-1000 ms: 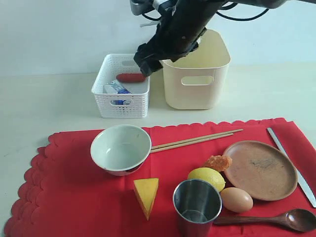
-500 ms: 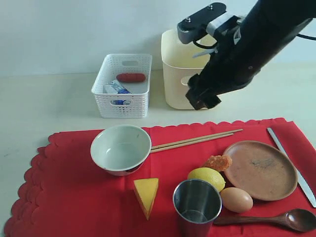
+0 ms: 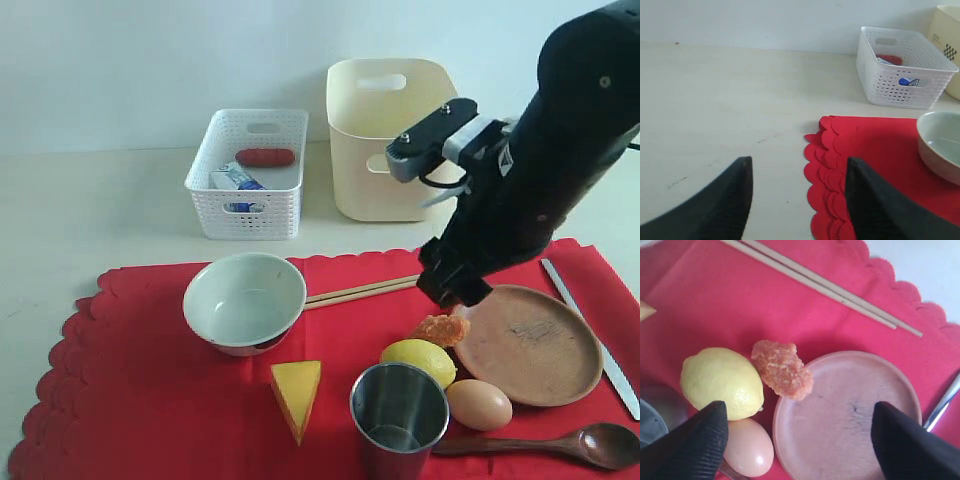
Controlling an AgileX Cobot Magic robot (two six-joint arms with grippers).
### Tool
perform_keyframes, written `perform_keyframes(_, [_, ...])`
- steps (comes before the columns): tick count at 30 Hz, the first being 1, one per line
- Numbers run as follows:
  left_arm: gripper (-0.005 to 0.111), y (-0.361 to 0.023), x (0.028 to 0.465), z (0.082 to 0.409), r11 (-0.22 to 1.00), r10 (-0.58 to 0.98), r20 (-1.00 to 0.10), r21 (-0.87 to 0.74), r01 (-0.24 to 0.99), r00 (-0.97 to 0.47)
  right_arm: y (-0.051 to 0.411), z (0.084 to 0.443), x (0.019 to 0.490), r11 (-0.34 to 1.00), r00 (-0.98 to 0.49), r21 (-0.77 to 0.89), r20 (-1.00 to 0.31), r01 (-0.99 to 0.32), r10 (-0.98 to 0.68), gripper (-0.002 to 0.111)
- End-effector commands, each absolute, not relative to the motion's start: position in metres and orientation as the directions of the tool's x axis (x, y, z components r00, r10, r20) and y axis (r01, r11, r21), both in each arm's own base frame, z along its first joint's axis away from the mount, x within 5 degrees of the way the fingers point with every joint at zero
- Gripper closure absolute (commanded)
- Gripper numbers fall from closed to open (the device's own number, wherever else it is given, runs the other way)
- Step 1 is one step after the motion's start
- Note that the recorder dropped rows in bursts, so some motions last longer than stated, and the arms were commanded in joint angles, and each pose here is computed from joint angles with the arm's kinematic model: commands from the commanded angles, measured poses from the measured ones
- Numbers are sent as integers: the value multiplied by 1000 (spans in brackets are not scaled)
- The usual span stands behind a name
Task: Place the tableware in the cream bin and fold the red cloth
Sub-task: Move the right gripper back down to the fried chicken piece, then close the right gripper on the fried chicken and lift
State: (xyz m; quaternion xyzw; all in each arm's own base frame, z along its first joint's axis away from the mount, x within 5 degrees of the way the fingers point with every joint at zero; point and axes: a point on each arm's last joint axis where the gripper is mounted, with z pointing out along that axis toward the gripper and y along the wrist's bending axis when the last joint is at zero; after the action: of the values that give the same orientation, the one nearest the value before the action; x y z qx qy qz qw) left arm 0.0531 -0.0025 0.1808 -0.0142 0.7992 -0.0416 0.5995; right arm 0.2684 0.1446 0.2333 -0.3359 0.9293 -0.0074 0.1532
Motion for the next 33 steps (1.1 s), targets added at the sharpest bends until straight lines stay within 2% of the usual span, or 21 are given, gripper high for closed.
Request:
perform_keyframes(1, [52,-2,53,181,996,-80,-960,-90,26,-269,145,217,268,780,-746,-101,-240,-617,-621,36])
perform_keyframes(9, [52,-2,53,181,996,-78,-960,-88,26,-269,149,188,278,781,-761,-97,-180,-617,-624,42])
perform_keyframes(13, [52,-2,53,181,996,-78,-960,-88,26,-269,146,180,281,742,-729,-150,-136,-654,-670,47])
perform_keyframes(16, [52,-2,53,181,996,-78,-960,-88,26,-269,143,179,283,673,-668,-199,-99,-713,-737,49])
perform_keyframes(20, [52,-2,53,181,996,-78,-960,-88,26,-269,142,177,282,519,-524,-203,-36,-830,-851,49])
perform_keyframes(25, [52,-2,53,181,996,-78,-960,-88,26,-269,142,178,282,346,-353,-210,-5,-914,-936,49])
perform_keyframes(33, [52,-2,53,181,996,-80,-960,-90,26,-269,148,177,283,81,-80,-207,-13,-975,-997,49])
